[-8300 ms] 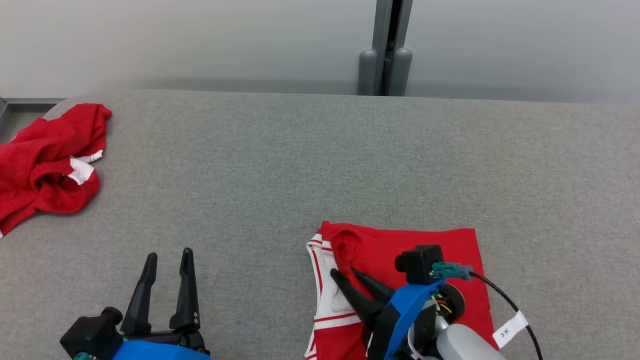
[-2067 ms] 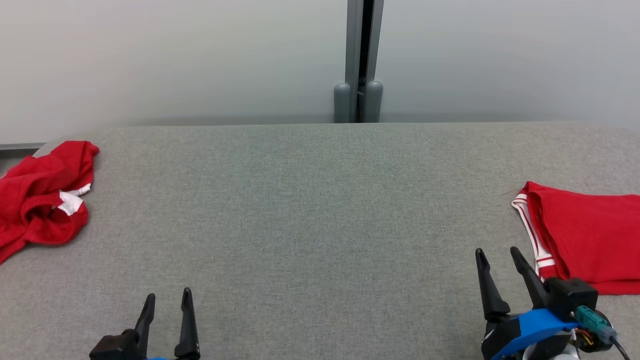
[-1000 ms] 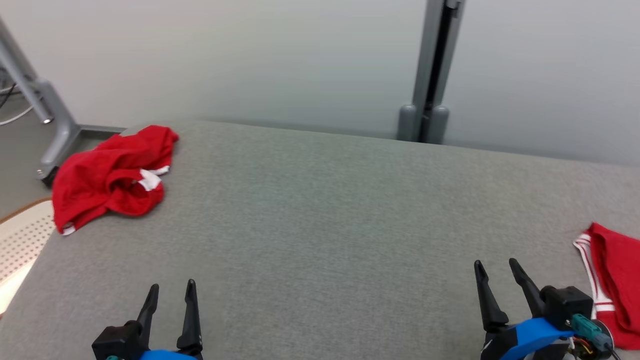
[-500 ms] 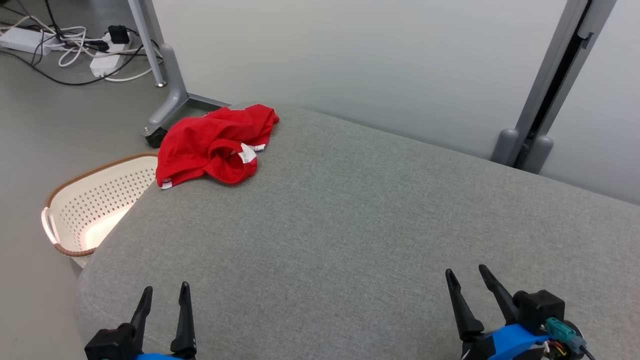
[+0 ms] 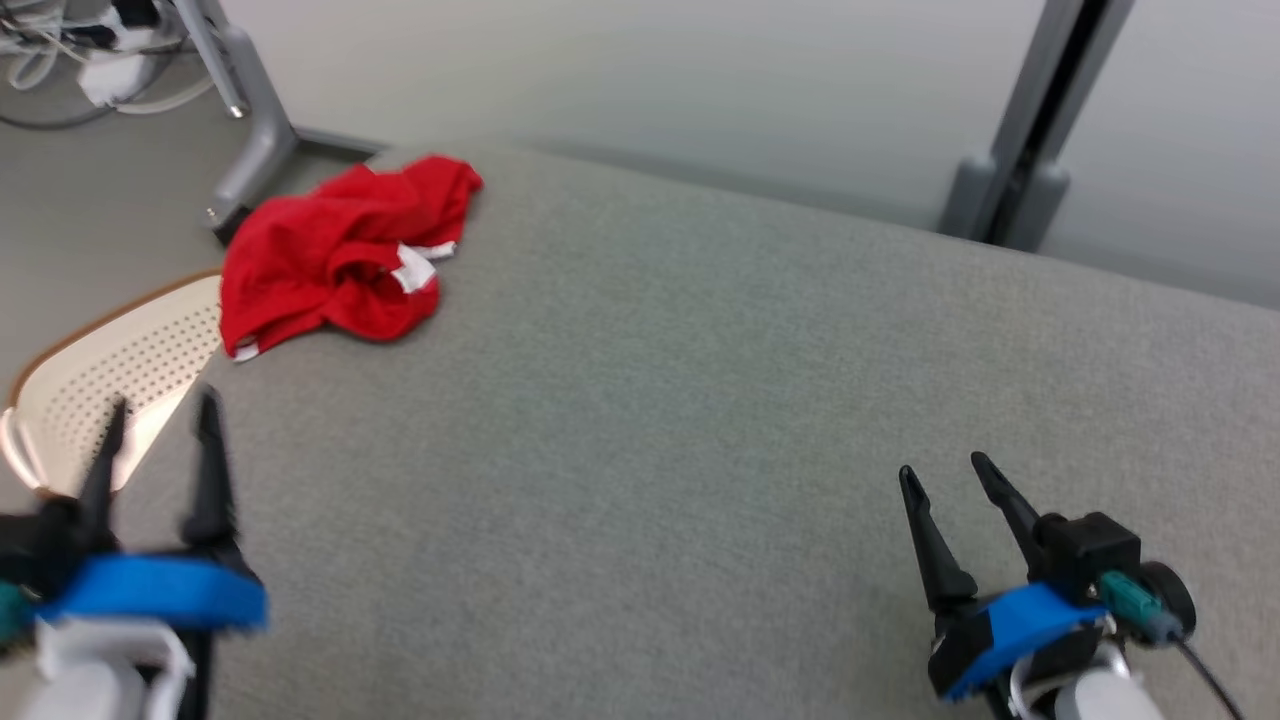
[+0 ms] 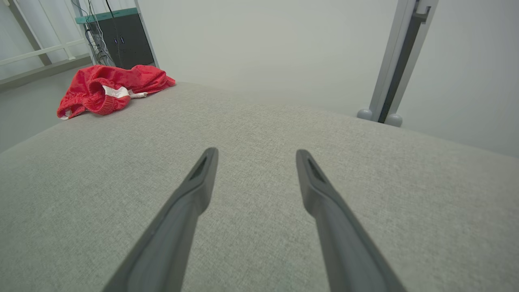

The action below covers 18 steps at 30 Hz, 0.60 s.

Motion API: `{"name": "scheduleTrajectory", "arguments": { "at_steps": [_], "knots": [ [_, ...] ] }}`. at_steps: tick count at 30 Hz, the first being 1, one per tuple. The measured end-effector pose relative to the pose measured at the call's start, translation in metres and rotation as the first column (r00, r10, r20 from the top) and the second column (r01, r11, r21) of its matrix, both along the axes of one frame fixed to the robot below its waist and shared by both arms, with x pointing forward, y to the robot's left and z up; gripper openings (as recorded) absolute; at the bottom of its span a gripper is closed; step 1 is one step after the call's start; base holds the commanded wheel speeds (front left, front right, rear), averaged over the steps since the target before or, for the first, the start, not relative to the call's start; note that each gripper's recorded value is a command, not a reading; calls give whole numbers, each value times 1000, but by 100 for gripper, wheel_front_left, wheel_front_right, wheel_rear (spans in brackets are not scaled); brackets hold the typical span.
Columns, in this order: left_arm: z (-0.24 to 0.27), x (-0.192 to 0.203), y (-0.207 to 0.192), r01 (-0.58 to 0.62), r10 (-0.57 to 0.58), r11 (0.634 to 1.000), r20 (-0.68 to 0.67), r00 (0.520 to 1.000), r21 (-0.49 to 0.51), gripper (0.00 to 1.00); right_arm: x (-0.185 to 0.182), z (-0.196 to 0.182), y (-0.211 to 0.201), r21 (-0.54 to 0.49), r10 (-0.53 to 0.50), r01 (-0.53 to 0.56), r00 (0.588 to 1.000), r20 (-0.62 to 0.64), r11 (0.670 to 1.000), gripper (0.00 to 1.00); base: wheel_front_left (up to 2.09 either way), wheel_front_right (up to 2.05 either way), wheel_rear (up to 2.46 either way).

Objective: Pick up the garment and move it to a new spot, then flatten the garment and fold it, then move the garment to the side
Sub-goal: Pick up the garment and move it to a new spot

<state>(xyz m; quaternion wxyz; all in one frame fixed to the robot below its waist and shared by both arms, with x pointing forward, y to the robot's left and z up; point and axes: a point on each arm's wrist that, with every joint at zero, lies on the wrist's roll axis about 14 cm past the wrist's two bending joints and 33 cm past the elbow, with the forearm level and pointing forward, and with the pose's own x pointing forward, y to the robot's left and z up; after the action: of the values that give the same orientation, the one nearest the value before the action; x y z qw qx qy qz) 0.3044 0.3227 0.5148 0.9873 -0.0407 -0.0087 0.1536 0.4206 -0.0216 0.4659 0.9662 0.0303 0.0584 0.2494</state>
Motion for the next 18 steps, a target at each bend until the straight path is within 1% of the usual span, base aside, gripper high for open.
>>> {"name": "scheduleTrajectory", "arguments": {
  "at_steps": [3,6,8,10,13,15,18],
  "knots": [
    [40,38,18,10,-13,999,60,998,53,100,13,-1,-9,-27,-25,25,1000,6,999,100,0,0,0],
    [66,79,32,24,-31,995,70,997,98,100,27,-2,-17,-43,-50,51,999,10,998,100,0,0,0],
    [71,106,35,42,-47,996,57,997,75,100,36,-4,-23,-52,-66,67,998,13,996,100,0,0,0],
    [60,134,33,64,-64,998,6,998,29,100,44,-7,-27,-68,-77,78,997,12,995,100,0,0,0],
    [23,165,34,85,-86,996,-132,987,-19,100,54,-14,-29,-96,-78,78,997,5,992,100,0,0,0],
    [-6,179,30,94,-105,994,-224,969,-62,100,62,-17,-31,-122,-79,80,997,11,989,100,0,0,0],
    [-48,192,21,113,-148,986,-344,927,-121,100,72,-23,-37,-148,-93,94,996,12,984,100,0,0,0]
  ]
}}
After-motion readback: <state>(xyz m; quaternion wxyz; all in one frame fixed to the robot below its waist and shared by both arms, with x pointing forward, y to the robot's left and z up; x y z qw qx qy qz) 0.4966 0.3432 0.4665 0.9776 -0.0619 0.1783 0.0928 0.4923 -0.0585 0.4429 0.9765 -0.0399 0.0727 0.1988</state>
